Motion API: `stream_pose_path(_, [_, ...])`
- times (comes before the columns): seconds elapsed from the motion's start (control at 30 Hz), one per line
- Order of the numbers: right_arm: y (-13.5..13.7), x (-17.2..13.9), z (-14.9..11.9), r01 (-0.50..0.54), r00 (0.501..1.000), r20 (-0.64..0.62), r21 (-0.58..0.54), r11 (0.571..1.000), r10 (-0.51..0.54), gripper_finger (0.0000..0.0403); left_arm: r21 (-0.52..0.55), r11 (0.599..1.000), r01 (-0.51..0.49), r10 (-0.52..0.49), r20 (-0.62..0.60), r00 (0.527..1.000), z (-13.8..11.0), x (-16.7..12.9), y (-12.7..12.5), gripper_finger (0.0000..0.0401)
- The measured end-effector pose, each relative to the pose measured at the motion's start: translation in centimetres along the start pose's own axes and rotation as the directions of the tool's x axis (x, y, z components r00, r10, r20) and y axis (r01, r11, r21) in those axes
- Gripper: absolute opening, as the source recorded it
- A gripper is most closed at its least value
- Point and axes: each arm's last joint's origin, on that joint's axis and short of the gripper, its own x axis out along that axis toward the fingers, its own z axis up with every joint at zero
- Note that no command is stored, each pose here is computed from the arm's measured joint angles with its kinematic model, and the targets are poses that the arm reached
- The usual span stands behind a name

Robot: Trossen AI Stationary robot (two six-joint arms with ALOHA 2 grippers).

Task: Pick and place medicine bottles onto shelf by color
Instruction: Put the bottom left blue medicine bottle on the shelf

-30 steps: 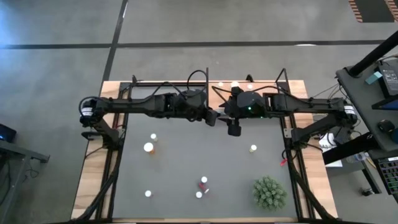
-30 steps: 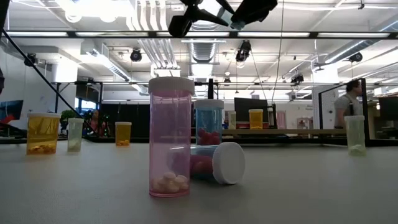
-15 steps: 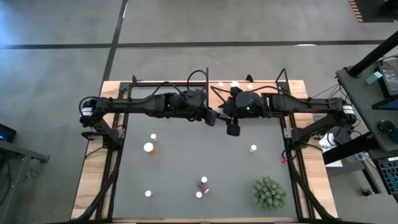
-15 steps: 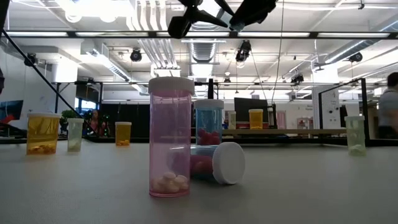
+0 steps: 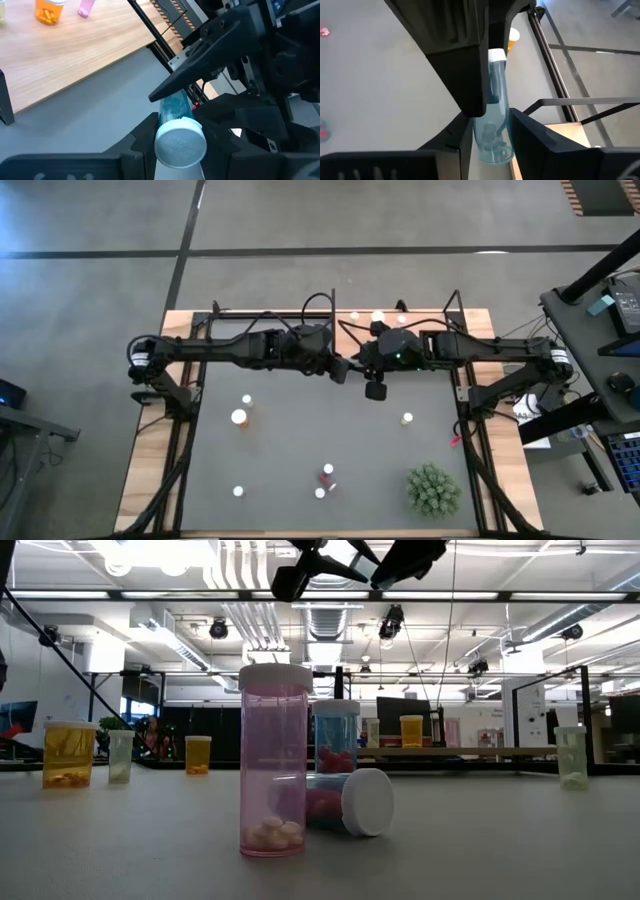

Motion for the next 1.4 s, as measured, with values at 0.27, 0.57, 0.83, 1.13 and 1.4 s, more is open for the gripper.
stream_pose_path(0.27, [0.0, -0.1, -0.3, 0.007, 1.0, -0.026, 0.002, 1.0, -0.007, 0.0102, 0.04, 0.999, 0.036, -0.037, 0.04, 0.998, 0.2, 0.1, -0.3, 0.0153])
stream_pose_path(0.57, [-1.0, -1.3, -1.5, 0.019, 0.992, -0.125, 0.003, 1.0, -0.019, 0.0102, 0.042, 0.999, 0.026, -0.028, 0.062, 0.998, 0.3, 0.1, -0.2, 0.0222])
stream_pose_path(0.83, [-4.1, -4.3, -3.4, 0.104, 0.971, -0.221, 0.068, 0.992, -0.086, 0.0102, 0.032, 0.999, -0.018, 0.014, 0.115, 0.993, 0.8, 0.2, 0.2, 0.0237])
stream_pose_path(1.13, [-6.4, -7.4, -8.2, 0.263, 0.957, -0.195, 0.273, 0.925, -0.214, 0.0102, 0.022, 1.0, 0.023, -0.027, 0.179, 0.984, 1.3, 0.1, -0.3, 0.0237])
stream_pose_path(1.4, [-5.5, -4.9, -12.6, 0.263, 0.955, -0.003, 0.467, 0.844, -0.296, 0.0102, -0.005, 1.0, -0.029, 0.029, 0.302, 0.953, 2.0, 0.0, -0.2, 0.0238])
